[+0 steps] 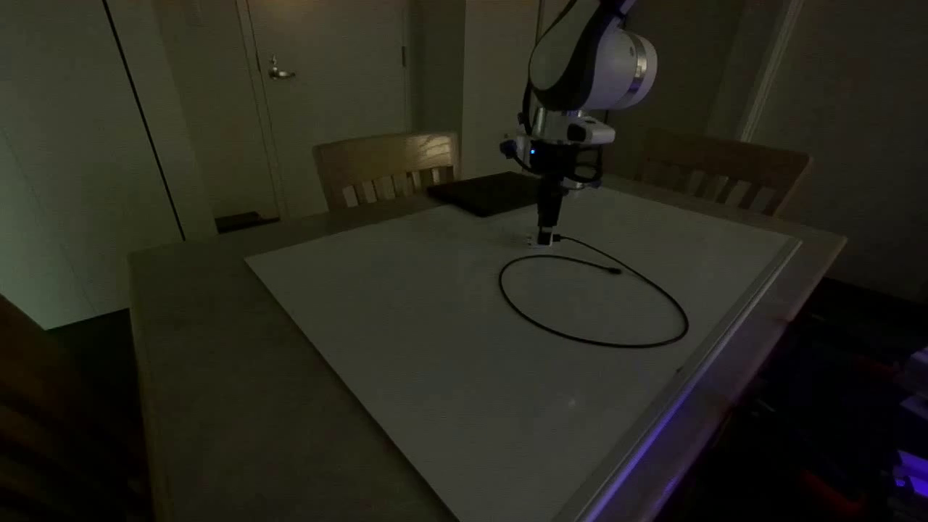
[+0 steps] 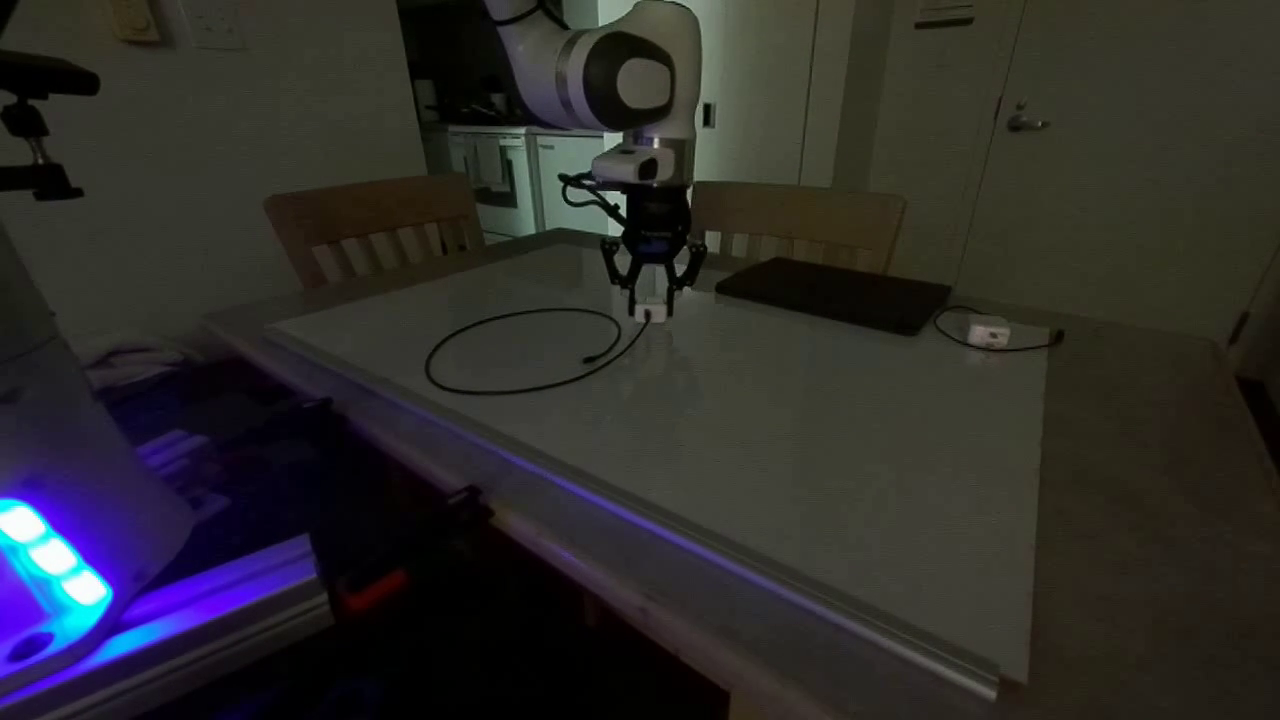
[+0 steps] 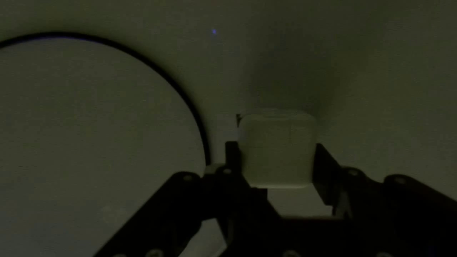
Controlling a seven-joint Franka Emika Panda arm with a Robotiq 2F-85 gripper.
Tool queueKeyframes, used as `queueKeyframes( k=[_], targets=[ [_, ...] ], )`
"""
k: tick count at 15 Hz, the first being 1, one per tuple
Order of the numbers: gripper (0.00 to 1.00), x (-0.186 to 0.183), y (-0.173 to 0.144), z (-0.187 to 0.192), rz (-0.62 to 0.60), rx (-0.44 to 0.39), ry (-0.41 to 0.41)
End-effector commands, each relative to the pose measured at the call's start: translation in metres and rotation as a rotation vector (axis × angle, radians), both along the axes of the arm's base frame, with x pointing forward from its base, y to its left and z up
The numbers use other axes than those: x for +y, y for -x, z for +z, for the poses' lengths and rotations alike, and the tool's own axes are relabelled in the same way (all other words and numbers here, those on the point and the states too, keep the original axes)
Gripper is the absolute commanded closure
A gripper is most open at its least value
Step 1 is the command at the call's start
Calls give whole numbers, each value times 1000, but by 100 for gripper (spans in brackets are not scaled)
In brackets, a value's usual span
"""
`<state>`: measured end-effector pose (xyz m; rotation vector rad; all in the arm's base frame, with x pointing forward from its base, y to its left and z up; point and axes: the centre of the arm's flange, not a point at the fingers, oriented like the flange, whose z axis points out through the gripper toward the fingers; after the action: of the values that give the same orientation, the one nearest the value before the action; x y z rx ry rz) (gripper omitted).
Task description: Take the charger and position it in the center of the table
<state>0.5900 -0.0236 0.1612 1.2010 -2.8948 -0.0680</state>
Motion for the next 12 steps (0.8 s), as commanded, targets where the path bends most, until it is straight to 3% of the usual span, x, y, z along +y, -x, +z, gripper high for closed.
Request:
queueKeyframes(
  k=[1, 7, 12],
  targets=[
    [75, 17, -23, 2, 183, -19, -21],
    [75, 53, -51, -7, 469, -22, -71],
    [75, 56, -47, -10, 724, 26, 15]
  ],
)
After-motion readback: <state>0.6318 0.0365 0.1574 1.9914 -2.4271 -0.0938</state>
